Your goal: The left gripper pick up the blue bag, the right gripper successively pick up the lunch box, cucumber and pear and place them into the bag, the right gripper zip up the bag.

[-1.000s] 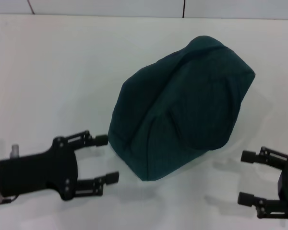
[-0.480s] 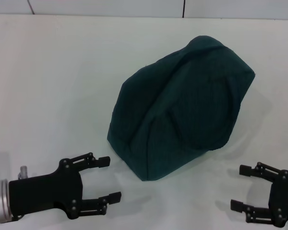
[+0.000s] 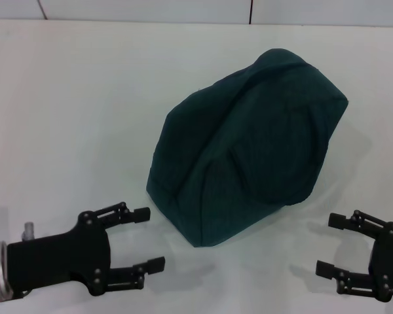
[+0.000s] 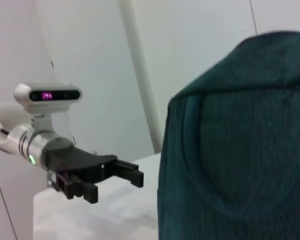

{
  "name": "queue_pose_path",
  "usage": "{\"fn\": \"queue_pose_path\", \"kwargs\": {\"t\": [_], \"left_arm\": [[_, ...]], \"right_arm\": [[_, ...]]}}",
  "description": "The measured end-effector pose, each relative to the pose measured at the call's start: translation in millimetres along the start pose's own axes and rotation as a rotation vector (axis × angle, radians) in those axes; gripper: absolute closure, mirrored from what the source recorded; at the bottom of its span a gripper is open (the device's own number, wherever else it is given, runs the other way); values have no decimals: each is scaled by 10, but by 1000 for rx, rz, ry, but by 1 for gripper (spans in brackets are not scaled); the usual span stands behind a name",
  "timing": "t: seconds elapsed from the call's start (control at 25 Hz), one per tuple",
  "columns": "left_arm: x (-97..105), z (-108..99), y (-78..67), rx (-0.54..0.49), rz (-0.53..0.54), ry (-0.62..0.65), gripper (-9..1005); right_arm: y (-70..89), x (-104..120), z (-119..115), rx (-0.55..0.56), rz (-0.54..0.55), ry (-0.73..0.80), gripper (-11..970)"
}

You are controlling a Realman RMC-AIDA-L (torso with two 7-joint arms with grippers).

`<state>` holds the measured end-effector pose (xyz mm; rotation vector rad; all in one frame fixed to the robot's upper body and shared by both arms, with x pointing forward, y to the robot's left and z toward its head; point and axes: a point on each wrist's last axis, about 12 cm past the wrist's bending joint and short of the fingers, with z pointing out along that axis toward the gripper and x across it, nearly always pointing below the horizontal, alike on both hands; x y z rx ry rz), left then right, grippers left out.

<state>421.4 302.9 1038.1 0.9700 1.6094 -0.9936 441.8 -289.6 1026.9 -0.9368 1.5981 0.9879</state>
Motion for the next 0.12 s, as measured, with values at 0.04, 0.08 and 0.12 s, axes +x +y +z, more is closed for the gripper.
{"fn": "queue_pose_path", "kwargs": {"t": [0.04,0.08,0.12], "left_arm": [[-10,-12,4,-5,2,-8,162],[-14,-18,5,-7,4,-12,162],[-14,-18,5,-7,4,-12,162]], "right_arm": [[2,-10,0,-1,0,-9,87],[3,-16,-2,0,1,-16,87],[3,-22,-5,2,1,-22,87]]}}
